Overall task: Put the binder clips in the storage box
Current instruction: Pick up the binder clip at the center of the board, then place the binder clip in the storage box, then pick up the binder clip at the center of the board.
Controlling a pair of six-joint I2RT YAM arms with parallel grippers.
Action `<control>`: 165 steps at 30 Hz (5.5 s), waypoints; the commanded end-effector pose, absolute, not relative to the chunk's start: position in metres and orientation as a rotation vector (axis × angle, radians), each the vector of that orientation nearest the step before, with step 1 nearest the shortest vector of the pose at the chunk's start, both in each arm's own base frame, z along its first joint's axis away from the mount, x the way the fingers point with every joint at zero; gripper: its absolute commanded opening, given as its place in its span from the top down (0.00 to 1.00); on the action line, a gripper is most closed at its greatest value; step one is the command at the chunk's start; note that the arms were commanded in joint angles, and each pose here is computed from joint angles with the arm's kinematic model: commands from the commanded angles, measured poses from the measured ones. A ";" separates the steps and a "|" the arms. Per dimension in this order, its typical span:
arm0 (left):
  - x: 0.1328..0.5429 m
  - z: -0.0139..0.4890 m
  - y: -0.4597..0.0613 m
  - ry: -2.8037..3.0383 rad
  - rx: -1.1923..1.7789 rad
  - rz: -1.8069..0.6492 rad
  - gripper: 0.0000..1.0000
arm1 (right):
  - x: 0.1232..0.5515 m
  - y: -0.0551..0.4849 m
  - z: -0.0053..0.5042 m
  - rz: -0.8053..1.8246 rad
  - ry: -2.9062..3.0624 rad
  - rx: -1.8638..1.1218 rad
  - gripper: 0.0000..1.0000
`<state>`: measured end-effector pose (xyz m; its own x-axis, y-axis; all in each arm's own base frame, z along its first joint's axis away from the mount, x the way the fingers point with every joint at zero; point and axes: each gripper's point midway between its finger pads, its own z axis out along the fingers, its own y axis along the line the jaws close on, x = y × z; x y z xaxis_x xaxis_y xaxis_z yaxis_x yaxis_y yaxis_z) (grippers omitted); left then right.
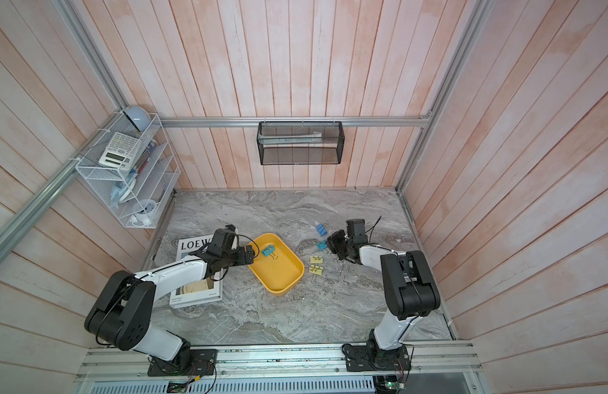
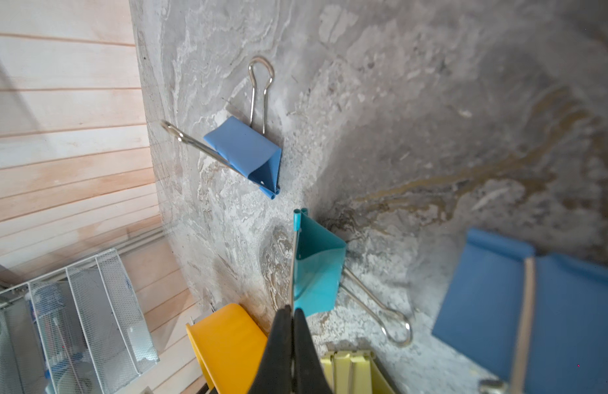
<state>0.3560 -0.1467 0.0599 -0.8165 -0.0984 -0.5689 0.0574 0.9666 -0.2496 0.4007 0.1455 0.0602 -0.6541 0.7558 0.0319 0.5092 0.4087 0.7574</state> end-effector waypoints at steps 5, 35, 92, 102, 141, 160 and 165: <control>0.351 0.051 -0.142 2.529 -0.023 -0.323 0.00 | 0.406 0.147 0.074 1.119 2.358 1.047 1.00; 0.352 0.055 -0.151 2.513 -0.044 -0.403 0.00 | 0.301 0.309 0.148 1.260 2.530 0.400 1.00; 0.350 0.044 -0.152 2.534 -0.031 -0.399 0.00 | 0.347 0.359 0.056 1.249 2.585 0.569 0.90; 0.351 0.047 -0.152 2.530 -0.032 -0.400 0.00 | 0.338 0.354 0.062 1.250 2.598 0.550 0.74; 0.344 0.045 -0.152 2.544 -0.043 -0.417 0.00 | 0.437 0.128 0.126 0.791 2.522 0.236 0.63; 0.342 0.047 -0.154 2.540 -0.055 -0.449 0.00 | 0.489 0.135 0.082 0.932 2.564 0.165 0.62; 0.342 0.047 -0.154 2.543 -0.054 -0.441 0.00 | 0.493 0.136 0.076 0.940 2.568 0.155 0.62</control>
<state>0.3433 -0.1548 0.0440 -0.8497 -0.1221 -0.5130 0.0532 0.9480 -0.3137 0.4868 0.1342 0.0718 -0.9131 0.2573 -0.3164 -0.0007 0.7748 0.6322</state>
